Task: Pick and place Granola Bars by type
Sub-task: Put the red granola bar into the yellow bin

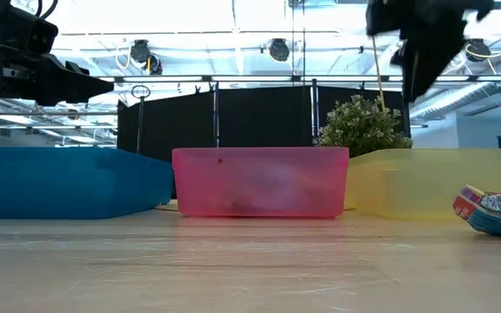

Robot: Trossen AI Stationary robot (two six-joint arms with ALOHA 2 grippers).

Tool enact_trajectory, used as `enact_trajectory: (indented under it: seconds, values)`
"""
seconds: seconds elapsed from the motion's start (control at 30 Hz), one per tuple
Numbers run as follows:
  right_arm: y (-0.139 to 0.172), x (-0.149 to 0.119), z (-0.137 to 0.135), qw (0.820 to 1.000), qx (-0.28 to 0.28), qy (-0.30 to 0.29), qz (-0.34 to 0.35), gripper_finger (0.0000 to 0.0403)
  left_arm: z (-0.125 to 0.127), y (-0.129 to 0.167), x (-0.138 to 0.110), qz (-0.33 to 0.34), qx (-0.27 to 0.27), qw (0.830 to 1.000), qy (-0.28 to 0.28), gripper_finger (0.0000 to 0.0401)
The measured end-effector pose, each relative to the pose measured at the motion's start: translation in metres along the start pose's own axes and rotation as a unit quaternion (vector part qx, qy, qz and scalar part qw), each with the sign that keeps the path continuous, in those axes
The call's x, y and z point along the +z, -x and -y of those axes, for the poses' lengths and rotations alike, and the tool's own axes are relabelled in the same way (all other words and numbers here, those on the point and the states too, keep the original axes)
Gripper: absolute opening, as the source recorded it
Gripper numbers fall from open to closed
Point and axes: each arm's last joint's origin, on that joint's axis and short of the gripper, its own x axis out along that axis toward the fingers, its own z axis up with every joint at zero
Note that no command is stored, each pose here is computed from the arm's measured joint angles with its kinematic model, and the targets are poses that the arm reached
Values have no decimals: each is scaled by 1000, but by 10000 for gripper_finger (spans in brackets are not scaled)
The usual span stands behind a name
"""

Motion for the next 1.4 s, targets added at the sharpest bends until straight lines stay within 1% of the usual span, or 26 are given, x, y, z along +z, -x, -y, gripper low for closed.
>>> enact_trajectory:
  seconds: [0.13, 0.27, 0.33, 0.5, 0.7, 0.93, 1.13, 1.4]
  values:
    - [15, -2, -26, 998, 39, 9, 41, 145, 0, 0, 0, -1, 0, 1000, 5, 58]
    - [13, -3, -57, 994, 80, 7, 69, 142, 0, 0, -1, -3, -1, 1000, 13, 58]
    - [8, -5, -71, 994, 84, 7, 69, 144, 0, 0, -1, -3, -1, 1000, 16, 58]
    - [-16, -14, -108, 995, 86, 38, 29, 153, 0, 0, -1, -3, -1, 1000, 23, 58]
    - [-55, -25, -147, 995, 83, 52, -12, 166, 0, 0, -1, -3, -1, 1000, 24, 58]
    - [-85, -27, -162, 996, 65, 52, -31, 186, 0, 0, -1, -4, -1, 1000, 24, 58]
    - [-104, -32, -165, 996, 36, 63, -59, 185, 0, 0, -1, -6, -2, 1000, 24, 58]
    - [-124, -35, -169, 993, 20, 85, -76, 184, 1, 0, -3, -15, -4, 1000, 15, 58]
